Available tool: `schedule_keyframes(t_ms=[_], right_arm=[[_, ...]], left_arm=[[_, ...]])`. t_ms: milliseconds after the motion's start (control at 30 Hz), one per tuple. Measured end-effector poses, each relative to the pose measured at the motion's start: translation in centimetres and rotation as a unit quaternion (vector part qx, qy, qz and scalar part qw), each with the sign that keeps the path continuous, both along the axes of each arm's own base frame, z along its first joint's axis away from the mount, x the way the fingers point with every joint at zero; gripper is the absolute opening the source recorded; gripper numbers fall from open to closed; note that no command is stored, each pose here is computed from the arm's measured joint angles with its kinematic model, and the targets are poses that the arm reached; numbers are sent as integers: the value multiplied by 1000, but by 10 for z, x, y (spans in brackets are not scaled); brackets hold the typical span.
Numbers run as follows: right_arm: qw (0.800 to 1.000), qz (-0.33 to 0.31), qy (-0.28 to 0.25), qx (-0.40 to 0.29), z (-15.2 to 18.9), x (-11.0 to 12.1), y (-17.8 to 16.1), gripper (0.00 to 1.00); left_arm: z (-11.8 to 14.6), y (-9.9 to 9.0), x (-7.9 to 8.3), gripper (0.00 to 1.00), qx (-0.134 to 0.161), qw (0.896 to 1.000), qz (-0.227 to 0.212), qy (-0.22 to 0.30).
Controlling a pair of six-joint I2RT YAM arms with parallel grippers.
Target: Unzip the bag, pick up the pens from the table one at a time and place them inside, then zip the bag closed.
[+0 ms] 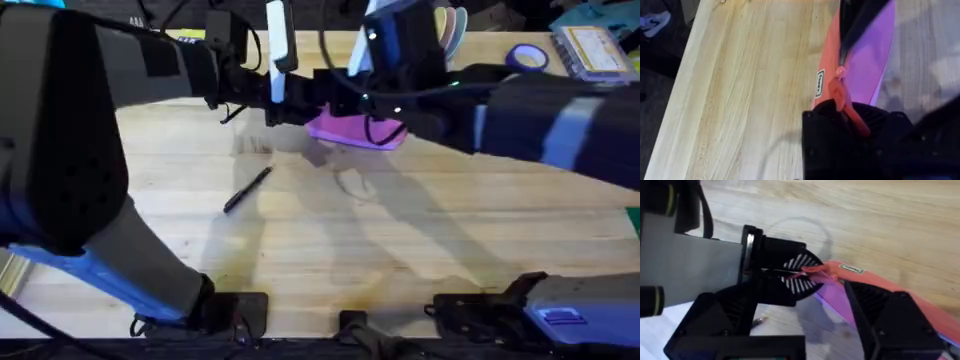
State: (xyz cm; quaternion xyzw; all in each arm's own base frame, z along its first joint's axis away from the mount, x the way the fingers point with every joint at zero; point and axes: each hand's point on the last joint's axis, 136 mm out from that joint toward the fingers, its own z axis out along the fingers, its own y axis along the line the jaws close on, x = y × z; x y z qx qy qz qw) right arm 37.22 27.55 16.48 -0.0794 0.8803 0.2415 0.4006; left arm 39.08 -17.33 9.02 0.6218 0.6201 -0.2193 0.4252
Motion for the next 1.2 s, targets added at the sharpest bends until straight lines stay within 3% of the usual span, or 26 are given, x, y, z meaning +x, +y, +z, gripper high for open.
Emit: schedule_keyframes(t_ms=[267, 733, 767, 933, 967, 1200], right_arm=[[999, -10, 26, -26, 7, -15, -28, 996], [997, 28, 10, -75, 33, -49, -51, 996], [997, 29, 8, -76, 35, -49, -52, 996], [996, 31, 6, -78, 36, -51, -53, 996], [996, 32, 5, -79, 36, -51, -53, 996], [991, 60, 3, -118, 29, -56, -57, 996]], left_arm=[[0, 0, 0, 42, 0, 1000, 0, 0], [0, 0, -2, 43, 0, 1000, -1, 5], [0, 0, -1, 116, 0, 1000, -2, 3], [-1, 0, -3, 876, -1, 1000, -2, 8], [-1, 0, -3, 959, -1, 1000, -1, 10], [2, -1, -1, 992, -5, 1000, -3, 1]])
